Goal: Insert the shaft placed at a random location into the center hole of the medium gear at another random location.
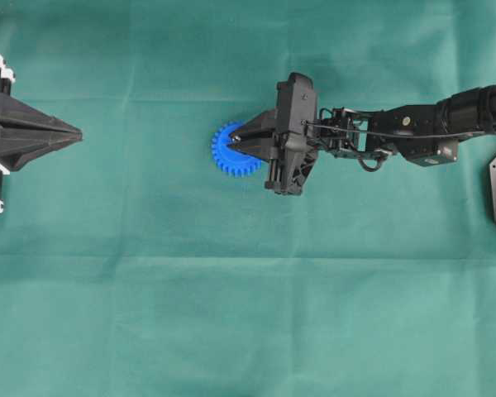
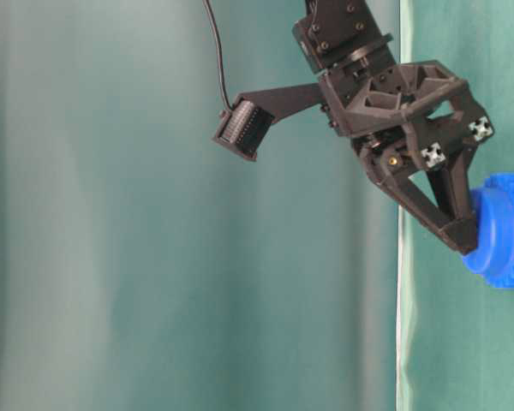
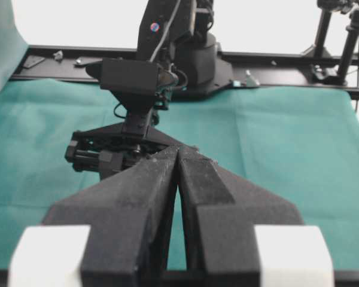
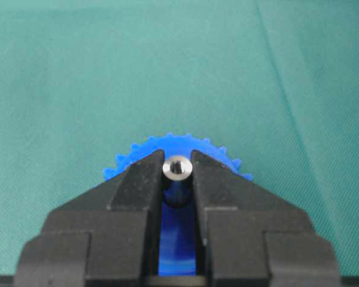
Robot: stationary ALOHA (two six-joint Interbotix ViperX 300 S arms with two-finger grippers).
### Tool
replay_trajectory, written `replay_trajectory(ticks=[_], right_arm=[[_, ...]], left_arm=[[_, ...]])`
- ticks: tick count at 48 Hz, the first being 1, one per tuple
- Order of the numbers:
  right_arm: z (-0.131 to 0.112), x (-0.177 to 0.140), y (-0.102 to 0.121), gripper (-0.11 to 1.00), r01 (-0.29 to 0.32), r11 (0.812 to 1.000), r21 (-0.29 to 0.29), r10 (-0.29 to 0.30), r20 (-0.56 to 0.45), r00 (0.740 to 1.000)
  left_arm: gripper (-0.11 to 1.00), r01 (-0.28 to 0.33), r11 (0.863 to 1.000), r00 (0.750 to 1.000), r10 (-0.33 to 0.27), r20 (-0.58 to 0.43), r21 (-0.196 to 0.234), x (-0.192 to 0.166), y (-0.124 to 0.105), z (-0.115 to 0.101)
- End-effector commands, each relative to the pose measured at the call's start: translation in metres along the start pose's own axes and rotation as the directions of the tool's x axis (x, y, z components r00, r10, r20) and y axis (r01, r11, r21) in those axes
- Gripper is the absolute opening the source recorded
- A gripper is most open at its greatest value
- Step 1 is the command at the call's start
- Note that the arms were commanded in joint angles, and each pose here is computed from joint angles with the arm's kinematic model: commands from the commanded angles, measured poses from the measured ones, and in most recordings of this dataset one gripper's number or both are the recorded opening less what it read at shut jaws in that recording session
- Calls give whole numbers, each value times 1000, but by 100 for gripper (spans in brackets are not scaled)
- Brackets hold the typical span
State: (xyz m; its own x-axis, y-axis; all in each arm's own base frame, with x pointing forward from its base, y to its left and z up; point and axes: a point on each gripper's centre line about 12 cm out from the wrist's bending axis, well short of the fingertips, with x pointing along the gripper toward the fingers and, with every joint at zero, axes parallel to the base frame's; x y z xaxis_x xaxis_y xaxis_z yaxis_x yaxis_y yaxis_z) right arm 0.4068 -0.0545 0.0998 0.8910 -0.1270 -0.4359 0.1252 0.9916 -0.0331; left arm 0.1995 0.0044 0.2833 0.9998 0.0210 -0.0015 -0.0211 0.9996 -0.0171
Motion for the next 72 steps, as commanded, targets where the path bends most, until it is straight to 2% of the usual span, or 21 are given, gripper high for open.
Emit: replay_trajectory(ticks=[1,6,8,16,20,28,39,55,72], right_arm=[[11,0,-1,14,3,1000,-2,-3,35,999],[13,0,-1,15,3,1000,5,-3,41,999],[13,0,-1,20,3,1000,11,-4,41,999],[23,-4,2,70,-4,1000,25,2,63,998],[32,-10,3,88,-7,1000,25,5,86,996],[52,-24,2,83,-8,1000,23,5,118,993],[70,-40,2,83,-10,1000,14,8,129,992],[65,-48,2,83,-11,1000,21,8,120,993],[53,-99,2,83,-11,1000,29,7,130,991]], left_arm=[[0,-2,1000,1000,2,17,2,2,0,7],[0,-2,1000,1000,2,15,3,2,0,7],[0,-2,1000,1000,2,15,2,2,0,7],[0,-2,1000,1000,2,15,3,2,0,7],[0,-2,1000,1000,2,15,3,2,0,7],[0,-2,1000,1000,2,15,3,2,0,7],[0,-2,1000,1000,2,18,3,2,0,8],[0,-2,1000,1000,2,18,2,2,0,7],[0,-2,1000,1000,2,8,3,1,0,7]])
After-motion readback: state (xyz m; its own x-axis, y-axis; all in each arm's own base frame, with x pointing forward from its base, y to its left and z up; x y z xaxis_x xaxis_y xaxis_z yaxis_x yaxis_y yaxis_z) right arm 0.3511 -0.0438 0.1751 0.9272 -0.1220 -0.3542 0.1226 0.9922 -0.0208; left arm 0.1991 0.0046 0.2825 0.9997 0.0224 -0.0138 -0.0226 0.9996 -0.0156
